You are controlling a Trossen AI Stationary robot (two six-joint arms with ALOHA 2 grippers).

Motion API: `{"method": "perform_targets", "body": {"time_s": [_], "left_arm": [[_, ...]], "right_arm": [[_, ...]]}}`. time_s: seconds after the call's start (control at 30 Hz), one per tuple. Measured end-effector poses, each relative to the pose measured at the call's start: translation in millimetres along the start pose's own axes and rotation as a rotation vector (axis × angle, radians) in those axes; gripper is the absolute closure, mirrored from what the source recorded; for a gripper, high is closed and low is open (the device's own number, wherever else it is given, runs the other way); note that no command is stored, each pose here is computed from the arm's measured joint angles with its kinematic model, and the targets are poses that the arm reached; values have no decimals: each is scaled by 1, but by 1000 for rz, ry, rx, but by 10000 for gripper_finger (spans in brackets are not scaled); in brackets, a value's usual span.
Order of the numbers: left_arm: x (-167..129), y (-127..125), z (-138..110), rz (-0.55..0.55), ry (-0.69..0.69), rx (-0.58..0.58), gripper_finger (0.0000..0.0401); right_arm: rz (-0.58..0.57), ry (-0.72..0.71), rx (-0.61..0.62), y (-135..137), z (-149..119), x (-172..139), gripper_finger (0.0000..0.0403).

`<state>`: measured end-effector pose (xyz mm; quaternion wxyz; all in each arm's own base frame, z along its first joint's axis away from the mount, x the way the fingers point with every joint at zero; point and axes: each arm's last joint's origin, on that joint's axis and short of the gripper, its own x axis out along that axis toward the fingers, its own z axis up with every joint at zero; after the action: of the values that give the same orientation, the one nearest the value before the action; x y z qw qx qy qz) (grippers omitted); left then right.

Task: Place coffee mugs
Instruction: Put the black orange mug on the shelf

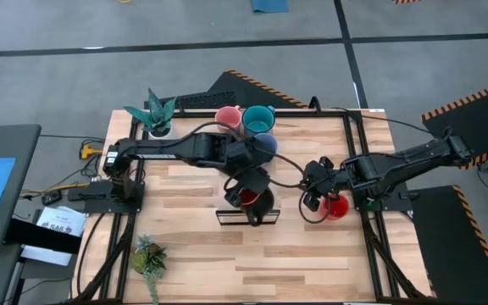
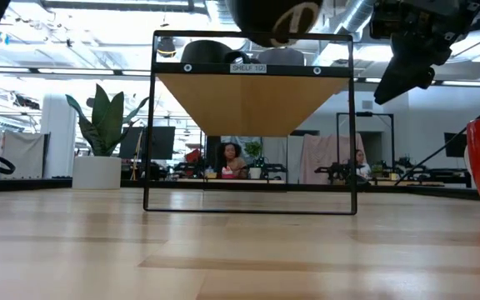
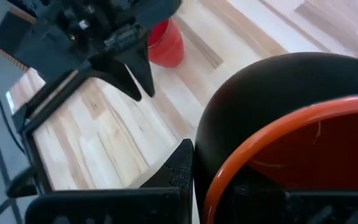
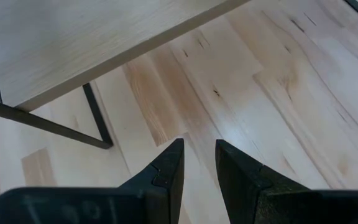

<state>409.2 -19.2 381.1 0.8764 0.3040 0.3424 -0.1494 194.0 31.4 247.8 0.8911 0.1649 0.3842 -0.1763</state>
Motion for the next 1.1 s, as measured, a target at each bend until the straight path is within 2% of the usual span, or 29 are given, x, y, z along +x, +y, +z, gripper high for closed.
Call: {"method": "perform_targets", "body": {"time_s": [0.17, 0.3, 0.47, 0.67, 0.87, 1.1], "left_arm": [[1, 5, -6, 2, 18, 7, 391], [9, 5, -15, -12, 52, 61, 391], [8, 6, -13, -6, 29, 141, 391], [8, 8, -13, 3, 16, 148, 391], [29, 8, -15, -13, 21, 175, 390], [38, 8, -13, 4, 0, 194, 390]], "right_arm": [[0, 0, 0, 0, 0, 0, 284], [0, 0, 0, 0, 0, 0, 284], [0, 0, -22, 0, 0, 0, 284], [0, 0, -24, 0, 0, 0, 284], [1, -4, -23, 0, 0, 0, 284], [1, -6, -25, 0, 0, 0, 284]]}}
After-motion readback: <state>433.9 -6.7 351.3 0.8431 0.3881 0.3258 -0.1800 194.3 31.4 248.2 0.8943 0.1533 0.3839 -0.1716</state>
